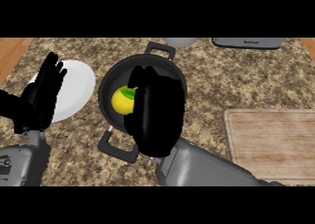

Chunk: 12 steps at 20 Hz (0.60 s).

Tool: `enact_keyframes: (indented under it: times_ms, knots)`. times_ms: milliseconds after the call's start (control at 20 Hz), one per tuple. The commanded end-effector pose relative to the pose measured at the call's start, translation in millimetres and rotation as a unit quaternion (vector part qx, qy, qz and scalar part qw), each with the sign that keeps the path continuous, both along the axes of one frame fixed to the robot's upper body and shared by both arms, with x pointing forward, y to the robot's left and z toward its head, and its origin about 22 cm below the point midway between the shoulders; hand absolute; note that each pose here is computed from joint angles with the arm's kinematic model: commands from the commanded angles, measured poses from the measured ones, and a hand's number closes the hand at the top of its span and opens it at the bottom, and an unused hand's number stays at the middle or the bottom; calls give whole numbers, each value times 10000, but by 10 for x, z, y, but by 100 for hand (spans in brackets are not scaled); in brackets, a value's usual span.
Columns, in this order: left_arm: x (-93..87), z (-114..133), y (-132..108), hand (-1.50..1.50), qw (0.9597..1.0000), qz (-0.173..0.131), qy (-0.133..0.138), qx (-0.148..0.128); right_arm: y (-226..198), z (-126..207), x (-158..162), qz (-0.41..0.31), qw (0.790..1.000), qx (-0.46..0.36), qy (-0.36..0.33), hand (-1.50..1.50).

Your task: Pick the lemon from the cutting board and place it in the pot

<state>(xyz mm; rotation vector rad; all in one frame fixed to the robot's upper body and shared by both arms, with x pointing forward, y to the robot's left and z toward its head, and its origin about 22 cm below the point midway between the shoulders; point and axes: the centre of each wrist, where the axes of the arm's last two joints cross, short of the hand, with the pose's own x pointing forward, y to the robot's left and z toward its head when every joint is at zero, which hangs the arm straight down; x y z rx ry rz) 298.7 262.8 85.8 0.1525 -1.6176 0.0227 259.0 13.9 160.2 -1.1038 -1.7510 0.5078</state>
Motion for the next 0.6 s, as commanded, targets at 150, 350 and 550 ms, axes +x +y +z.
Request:
enact_keyframes:
  times_ms: [150, 350, 550]
  knots:
    - [-32, 14, 127, 0, 10000, 61, 4, 18, 40, -51, 299, -965, 9919, 809, 154, 150]
    - [-79, -33, 90, 0, 10000, 25, -26, 47, -41, -481, 531, -1844, 9801, -677, 294, 150]
    - [-79, 31, -39, 0, 9999, 84, -62, -43, -87, -602, 646, -2016, 9760, -710, 416, 150]
